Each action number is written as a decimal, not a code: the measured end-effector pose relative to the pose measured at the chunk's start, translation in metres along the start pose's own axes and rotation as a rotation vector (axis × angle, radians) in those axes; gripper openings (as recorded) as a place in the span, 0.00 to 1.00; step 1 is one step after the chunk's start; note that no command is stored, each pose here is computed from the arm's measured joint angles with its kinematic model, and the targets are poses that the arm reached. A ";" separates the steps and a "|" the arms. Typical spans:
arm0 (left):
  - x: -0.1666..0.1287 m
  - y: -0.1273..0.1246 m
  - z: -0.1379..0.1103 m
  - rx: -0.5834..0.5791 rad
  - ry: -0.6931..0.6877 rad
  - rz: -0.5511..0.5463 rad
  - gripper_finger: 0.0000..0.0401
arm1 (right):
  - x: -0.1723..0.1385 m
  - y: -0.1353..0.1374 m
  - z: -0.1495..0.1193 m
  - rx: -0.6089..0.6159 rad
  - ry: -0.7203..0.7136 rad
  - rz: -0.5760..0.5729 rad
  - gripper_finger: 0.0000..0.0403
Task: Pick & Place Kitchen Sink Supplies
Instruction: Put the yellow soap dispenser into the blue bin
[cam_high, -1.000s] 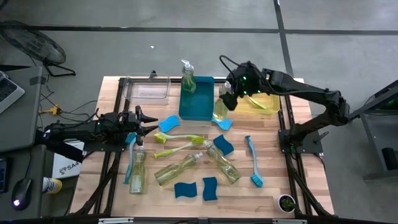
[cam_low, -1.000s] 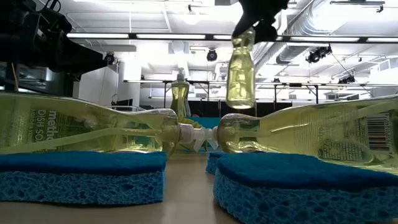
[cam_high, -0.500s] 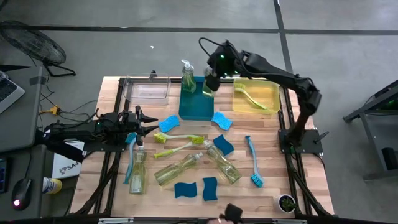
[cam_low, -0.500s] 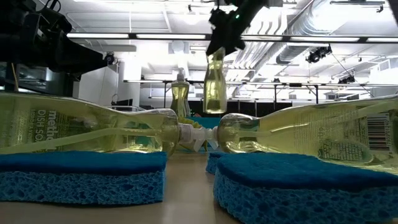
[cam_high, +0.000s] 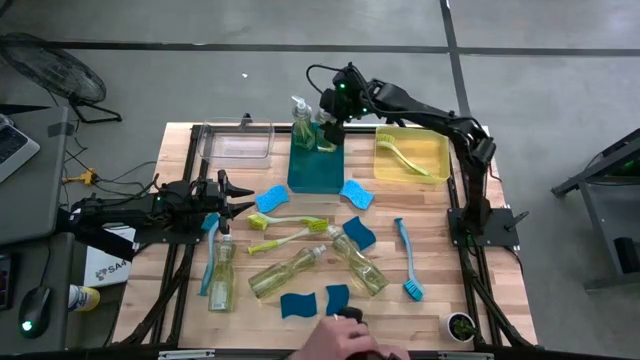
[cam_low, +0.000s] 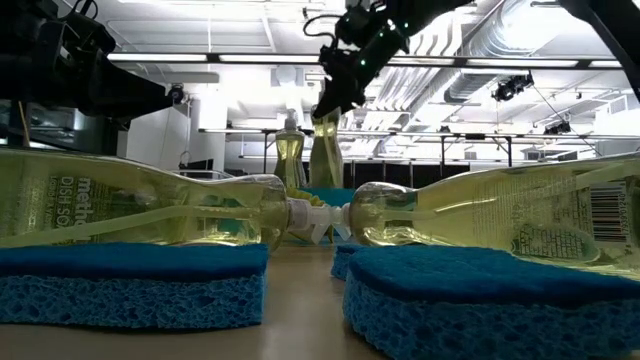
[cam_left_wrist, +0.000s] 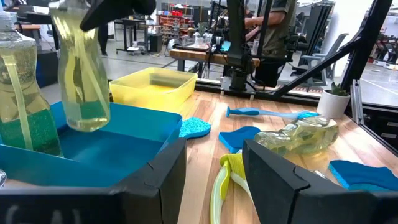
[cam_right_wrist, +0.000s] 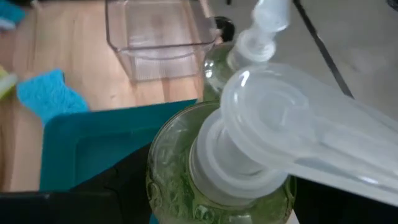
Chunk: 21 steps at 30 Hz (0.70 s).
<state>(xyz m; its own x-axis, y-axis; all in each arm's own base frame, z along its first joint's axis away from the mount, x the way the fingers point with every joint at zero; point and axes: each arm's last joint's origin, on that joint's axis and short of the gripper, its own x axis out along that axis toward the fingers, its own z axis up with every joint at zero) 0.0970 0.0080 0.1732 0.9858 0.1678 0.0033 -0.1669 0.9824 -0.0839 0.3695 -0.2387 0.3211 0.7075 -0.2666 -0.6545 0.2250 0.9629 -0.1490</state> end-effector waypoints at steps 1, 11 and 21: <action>0.000 0.000 0.000 0.000 0.000 0.000 0.38 | 0.003 -0.002 -0.002 -0.020 0.003 0.010 0.69; 0.000 0.000 0.000 0.000 0.000 0.000 0.38 | 0.028 -0.019 -0.015 -0.128 -0.017 0.041 0.69; 0.000 0.000 0.000 0.000 0.000 0.000 0.38 | 0.039 -0.020 -0.027 -0.119 -0.039 0.082 0.69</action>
<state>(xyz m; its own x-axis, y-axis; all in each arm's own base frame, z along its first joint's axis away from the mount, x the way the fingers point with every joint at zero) 0.0970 0.0080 0.1733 0.9859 0.1675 0.0033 -0.1667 0.9825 -0.0837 0.3751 -0.2671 0.2785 0.7465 -0.1864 -0.6388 0.0860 0.9789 -0.1851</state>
